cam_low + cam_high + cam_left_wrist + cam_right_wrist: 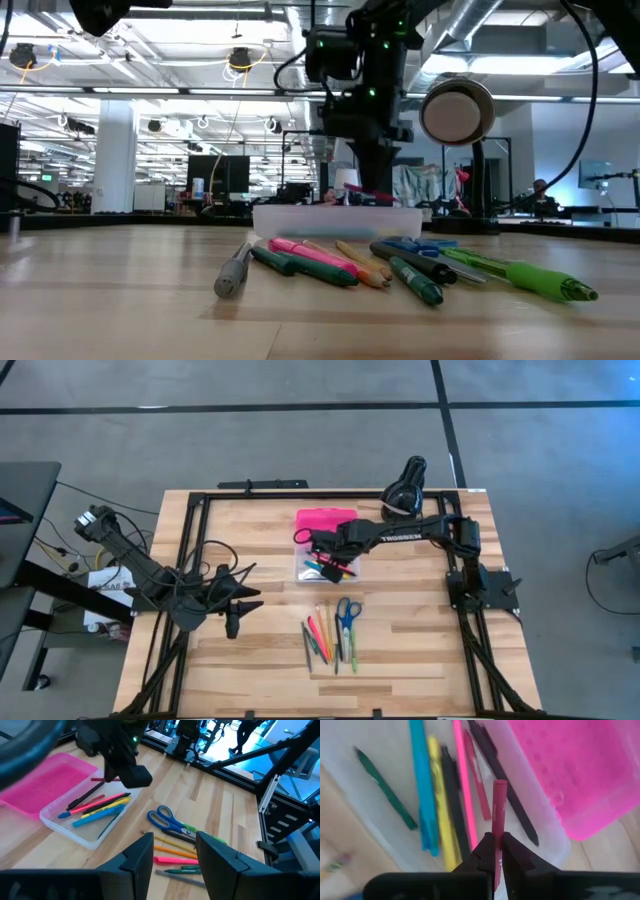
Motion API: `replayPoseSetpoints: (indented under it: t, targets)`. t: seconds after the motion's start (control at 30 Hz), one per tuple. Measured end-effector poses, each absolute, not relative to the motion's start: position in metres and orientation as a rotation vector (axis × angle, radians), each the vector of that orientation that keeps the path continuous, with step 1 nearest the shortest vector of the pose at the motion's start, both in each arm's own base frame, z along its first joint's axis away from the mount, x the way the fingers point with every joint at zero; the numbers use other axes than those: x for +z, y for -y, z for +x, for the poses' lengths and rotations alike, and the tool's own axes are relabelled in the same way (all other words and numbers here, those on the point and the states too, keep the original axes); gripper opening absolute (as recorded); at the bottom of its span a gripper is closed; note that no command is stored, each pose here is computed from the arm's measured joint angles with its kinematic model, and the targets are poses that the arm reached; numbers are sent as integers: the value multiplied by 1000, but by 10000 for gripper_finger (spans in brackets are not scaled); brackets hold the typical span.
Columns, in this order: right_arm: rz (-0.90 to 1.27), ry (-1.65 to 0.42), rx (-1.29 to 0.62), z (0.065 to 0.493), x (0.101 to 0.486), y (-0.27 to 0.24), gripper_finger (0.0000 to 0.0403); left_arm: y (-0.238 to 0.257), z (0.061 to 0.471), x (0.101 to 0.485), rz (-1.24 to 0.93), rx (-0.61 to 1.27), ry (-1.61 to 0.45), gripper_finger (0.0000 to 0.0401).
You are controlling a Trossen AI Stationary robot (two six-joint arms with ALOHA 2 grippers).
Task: Pick & place school supplies into a supply box
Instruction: Put the red crayon into the pink supply box, then put the gray pen into the pink supply box
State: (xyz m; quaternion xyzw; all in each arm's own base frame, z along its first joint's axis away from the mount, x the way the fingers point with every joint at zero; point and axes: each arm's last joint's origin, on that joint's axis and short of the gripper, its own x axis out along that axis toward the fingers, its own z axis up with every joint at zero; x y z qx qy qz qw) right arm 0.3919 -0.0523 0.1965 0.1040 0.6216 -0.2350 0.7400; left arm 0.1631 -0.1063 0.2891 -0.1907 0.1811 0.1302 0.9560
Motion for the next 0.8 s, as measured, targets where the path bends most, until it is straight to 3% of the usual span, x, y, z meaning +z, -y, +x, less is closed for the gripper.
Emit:
replayPoseSetpoints:
  t: [0.8]
  targets:
    - [222,-1347,-546,392,193,54,68,105,163,290,-396,293,-347,141]
